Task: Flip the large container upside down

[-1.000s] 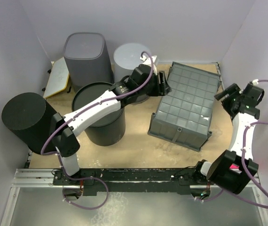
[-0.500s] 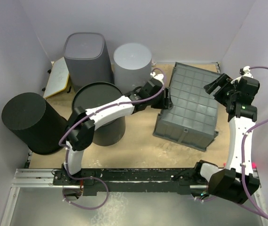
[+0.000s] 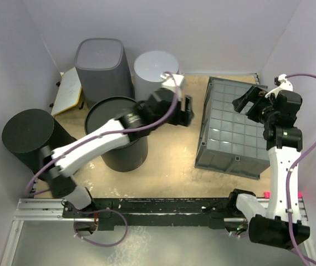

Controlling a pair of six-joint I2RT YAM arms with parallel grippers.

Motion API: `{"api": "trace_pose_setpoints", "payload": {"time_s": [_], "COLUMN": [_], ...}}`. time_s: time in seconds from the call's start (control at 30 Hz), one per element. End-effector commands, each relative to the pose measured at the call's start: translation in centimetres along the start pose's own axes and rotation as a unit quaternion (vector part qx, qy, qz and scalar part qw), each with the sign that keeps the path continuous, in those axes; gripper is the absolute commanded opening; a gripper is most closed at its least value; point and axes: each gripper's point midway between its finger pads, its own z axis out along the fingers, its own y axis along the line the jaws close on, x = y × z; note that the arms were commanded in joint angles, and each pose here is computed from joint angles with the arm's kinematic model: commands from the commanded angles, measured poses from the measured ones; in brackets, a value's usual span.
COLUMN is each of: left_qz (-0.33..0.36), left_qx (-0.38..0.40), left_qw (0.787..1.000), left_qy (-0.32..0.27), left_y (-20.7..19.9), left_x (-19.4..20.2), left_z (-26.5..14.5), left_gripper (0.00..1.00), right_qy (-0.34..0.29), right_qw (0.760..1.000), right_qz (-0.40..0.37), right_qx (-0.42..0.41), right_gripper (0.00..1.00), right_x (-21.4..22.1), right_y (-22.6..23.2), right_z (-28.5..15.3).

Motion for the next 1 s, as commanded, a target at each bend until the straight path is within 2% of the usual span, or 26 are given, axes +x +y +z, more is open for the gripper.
{"api": "trace_pose_setpoints", "payload": {"time_s": [0.0,0.17,0.33,0.47,0.97], "left_qz": [0.004,-0.029,-0.054,-0.057,-0.035], "left_qx": [-0.116,-0.160,-0.206,-0.229,-0.228], "left_qw": [0.987,0.974,0.957,0.949,0.951], "left_qy": [-0.108,-0.156,-0.197,-0.208,-0.204], "left_y": [6.0,9.8,12.8,13.6,13.3], "left_x": [-4.8,-4.5,-4.2,-4.5,-4.8], "left_z": [-8.1,-13.2,-16.1,-16.9,-16.1], "left_gripper": [0.68,0.71,0.71,0.71,0.72], "right_qy": [-0.034,-0.045,-0.053,-0.050,-0.050], "right_qw": [0.997,0.992,0.983,0.977,0.981], "right_qz": [-0.029,-0.033,-0.015,-0.007,-0.015], "right_qx": [-0.062,-0.109,-0.173,-0.208,-0.187], "right_gripper": [0.98,1.00,1.00,1.00,1.00], "right_x": [-1.0,0.1,1.9,3.0,2.8], "right_y": [2.6,3.7,5.0,5.8,5.3], "right_z": [-1.1,-1.1,-0.8,-1.0,-1.1]}}
